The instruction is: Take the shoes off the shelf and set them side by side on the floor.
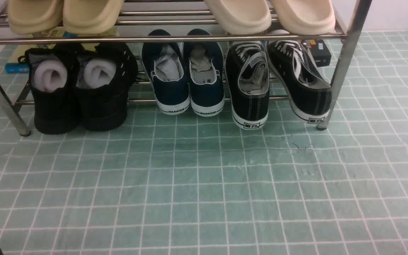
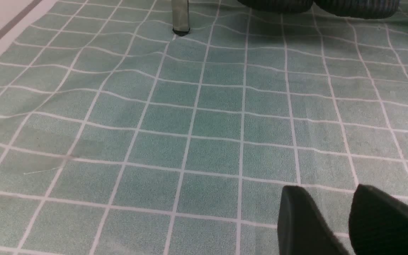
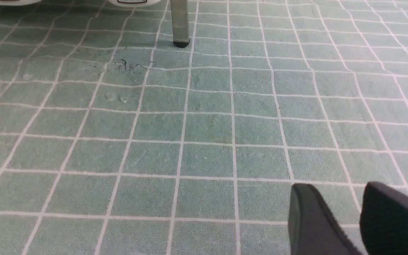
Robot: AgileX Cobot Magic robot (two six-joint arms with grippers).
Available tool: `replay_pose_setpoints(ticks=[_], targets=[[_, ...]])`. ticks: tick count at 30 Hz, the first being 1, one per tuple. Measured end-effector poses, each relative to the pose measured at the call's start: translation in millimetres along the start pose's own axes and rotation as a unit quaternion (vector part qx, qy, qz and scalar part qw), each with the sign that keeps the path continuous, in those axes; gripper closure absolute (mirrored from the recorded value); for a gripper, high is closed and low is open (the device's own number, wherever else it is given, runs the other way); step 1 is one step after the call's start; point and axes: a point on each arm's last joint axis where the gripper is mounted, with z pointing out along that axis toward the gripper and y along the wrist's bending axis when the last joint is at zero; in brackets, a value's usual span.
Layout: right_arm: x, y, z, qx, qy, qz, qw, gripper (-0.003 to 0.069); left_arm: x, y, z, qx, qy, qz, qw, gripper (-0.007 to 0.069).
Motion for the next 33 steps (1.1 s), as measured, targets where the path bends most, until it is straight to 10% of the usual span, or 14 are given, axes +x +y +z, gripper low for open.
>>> replay_pose_setpoints(ticks=[25, 29, 33], targets=[[-0.3, 0.4, 0.0, -0.002, -0.002, 0.008, 1.000, 0.0420, 0.0, 0.0, 0.0, 0.000, 0.000, 0.000, 1.000, 0.0384], [-1.6, 6.4, 0.0, -0.037, -0.006, 0.154, 0.987, 0.0420, 0.0, 0.0, 0.0, 0.000, 0.000, 0.000, 1.000, 0.0384], [-3.6, 17.2, -0.6, -0.100, 0.011, 0.430, 0.897, 0.0420, 0.0, 0.0, 0.0, 0.000, 0.000, 0.000, 1.000, 0.0384]])
